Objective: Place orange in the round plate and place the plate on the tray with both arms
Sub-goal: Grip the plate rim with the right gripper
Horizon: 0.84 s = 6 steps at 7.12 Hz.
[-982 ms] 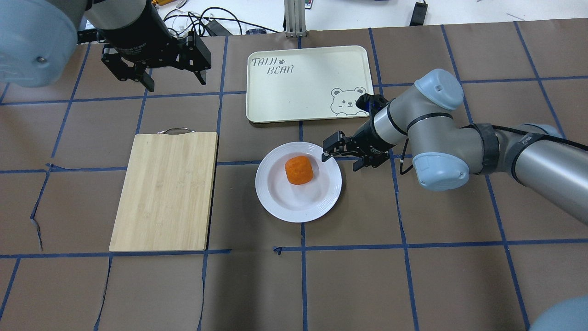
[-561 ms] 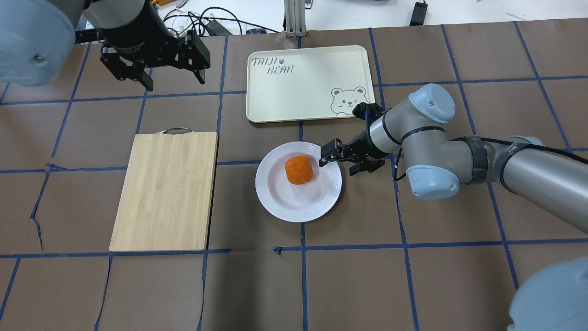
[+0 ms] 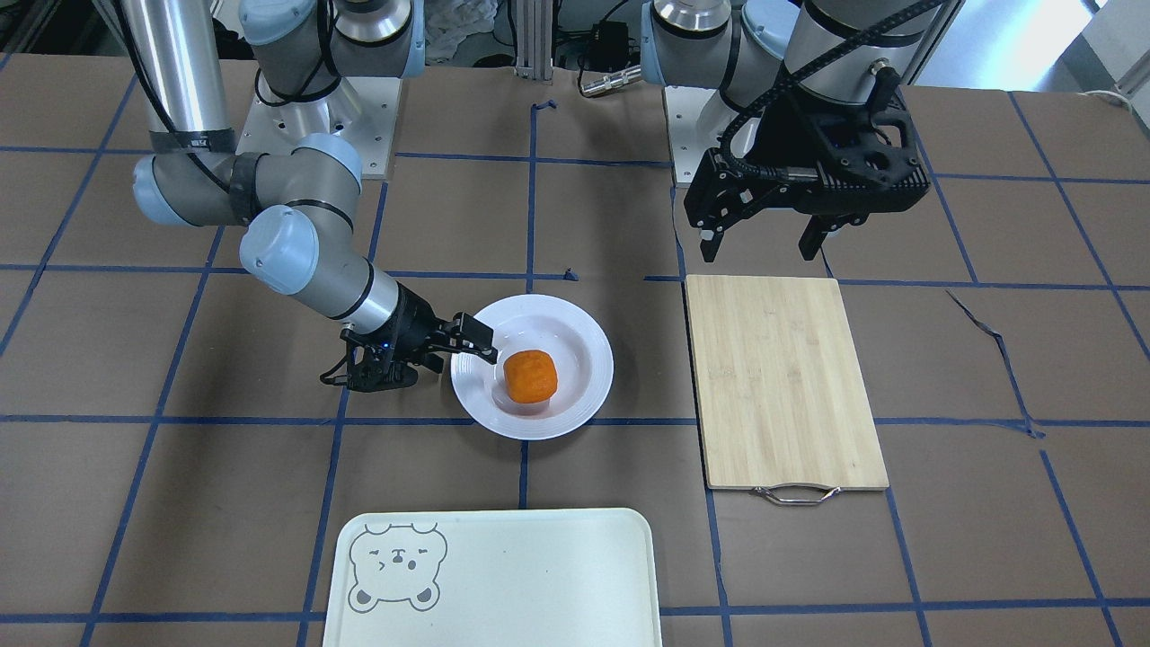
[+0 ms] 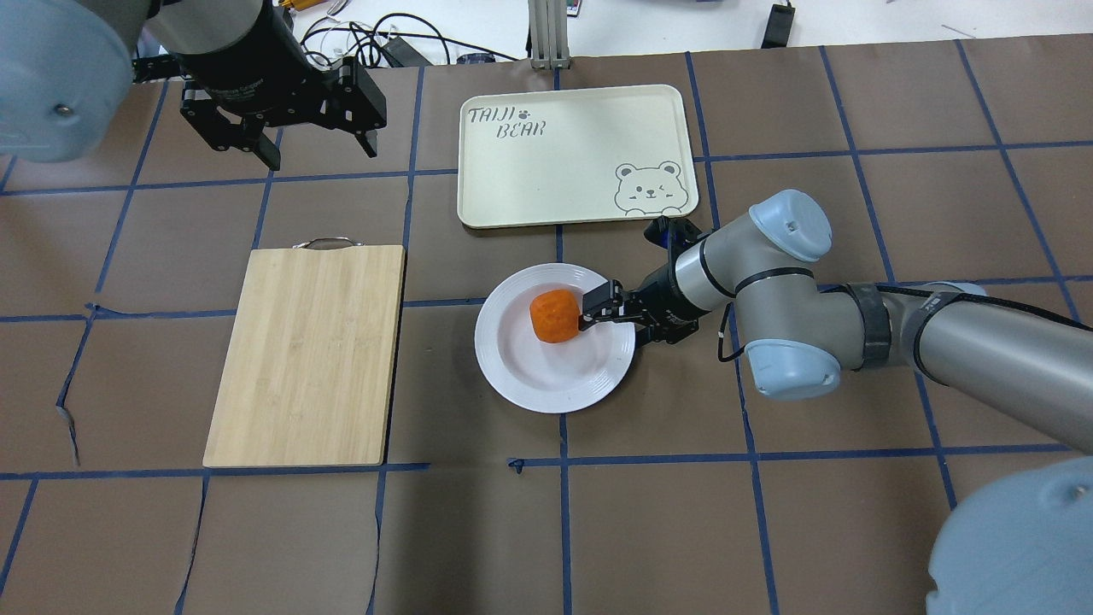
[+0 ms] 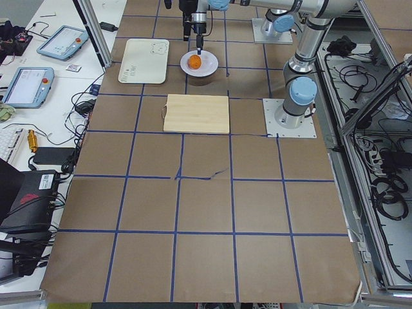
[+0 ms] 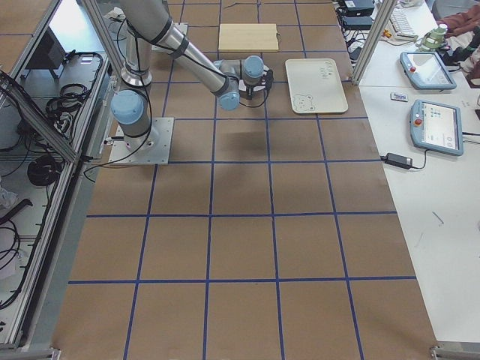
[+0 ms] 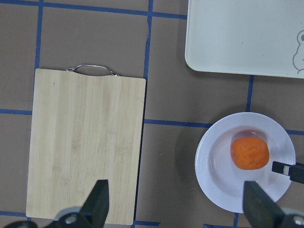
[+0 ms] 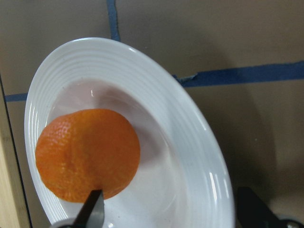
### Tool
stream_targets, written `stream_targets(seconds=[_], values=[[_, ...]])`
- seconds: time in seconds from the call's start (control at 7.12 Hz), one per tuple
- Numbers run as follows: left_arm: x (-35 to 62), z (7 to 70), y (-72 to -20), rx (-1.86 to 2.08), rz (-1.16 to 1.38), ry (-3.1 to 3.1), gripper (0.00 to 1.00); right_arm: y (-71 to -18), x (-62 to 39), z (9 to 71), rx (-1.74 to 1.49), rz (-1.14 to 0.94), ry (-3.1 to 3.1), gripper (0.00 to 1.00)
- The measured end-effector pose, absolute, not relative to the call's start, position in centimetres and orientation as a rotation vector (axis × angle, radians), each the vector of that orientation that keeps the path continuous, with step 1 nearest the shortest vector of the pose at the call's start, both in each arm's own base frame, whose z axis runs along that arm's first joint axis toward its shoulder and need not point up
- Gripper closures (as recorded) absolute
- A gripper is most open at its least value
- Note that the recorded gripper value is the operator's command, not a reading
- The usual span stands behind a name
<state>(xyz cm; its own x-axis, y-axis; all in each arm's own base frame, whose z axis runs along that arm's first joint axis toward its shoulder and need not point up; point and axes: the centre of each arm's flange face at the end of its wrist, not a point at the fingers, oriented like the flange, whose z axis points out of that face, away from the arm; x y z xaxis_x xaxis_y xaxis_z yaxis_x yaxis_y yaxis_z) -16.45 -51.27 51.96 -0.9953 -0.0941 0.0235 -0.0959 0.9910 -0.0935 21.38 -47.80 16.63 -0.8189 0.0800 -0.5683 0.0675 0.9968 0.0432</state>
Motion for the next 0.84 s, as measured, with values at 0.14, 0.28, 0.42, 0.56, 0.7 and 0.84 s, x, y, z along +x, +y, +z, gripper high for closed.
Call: stream_targets(seconds=[0.14,0.28,0.42,0.56,0.7,0.84], values=[[-16.4,51.9,-51.3,0.149,0.148,-3.116,0.00,-47.4,21.6,16.0,0.091,0.015,2.524,0.02],[-16.4,52.0,-51.3,0.149,0.150,-3.116,0.00,-47.2,21.7,15.3,0.087,0.010,2.521,0.07],[-16.4,52.0,-51.3,0.149,0.152,-3.116,0.00,-47.0,21.7,14.8,0.085,0.010,2.521,0.36],[-16.4,52.0,-51.3,0.149,0.154,-3.115,0.00,-47.1,21.7,14.7,0.083,0.004,2.521,0.70],[-16.4,52.0,-51.3,0.150,0.153,-3.115,0.00,-47.2,21.7,14.8,0.075,-0.017,2.524,0.88],[-16.3,52.0,-51.4,0.153,0.153,-3.115,0.00,-47.4,21.6,15.0,0.065,-0.043,2.534,1.00]])
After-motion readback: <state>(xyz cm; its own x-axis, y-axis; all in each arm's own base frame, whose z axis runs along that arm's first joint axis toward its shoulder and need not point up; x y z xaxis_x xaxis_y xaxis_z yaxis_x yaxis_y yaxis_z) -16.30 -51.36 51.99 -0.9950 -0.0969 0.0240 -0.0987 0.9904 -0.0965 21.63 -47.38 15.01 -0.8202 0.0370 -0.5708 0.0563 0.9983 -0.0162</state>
